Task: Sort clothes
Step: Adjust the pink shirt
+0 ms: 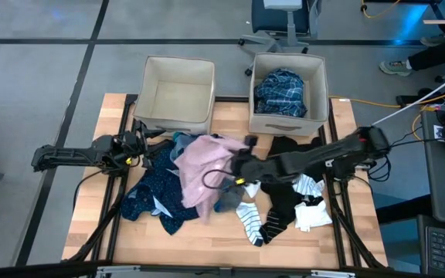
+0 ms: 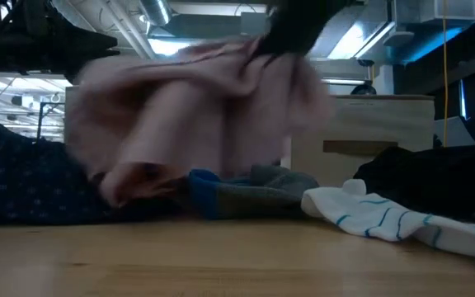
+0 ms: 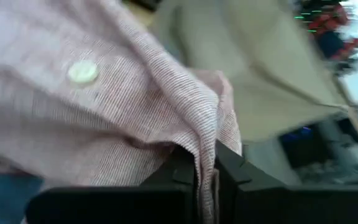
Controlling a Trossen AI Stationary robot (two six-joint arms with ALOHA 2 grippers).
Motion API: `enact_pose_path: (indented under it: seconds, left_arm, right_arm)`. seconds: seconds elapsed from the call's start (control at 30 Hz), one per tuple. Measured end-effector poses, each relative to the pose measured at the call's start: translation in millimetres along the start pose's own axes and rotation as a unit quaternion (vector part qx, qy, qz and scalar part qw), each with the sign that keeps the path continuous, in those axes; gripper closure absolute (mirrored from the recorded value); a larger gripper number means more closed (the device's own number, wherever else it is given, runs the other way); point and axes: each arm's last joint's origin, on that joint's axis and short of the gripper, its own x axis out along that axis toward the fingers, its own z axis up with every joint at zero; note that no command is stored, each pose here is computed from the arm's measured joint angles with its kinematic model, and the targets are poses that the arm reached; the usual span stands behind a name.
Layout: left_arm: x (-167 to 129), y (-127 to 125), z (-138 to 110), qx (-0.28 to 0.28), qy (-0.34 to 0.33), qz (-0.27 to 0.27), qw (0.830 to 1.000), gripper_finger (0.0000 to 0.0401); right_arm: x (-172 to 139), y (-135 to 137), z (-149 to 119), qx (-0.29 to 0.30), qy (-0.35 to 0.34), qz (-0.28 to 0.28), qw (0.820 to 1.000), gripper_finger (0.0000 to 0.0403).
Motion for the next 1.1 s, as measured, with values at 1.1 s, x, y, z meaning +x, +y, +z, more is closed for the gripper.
enact_pose_path:
  seconds: [1.1]
  left_arm:
    - [0,0,0,-0.001,0.000,0.002,1.000,0.0184]
  right_arm:
    - [-139,-76,-70,0.249,0.150,0.041,0.956,0.0374]
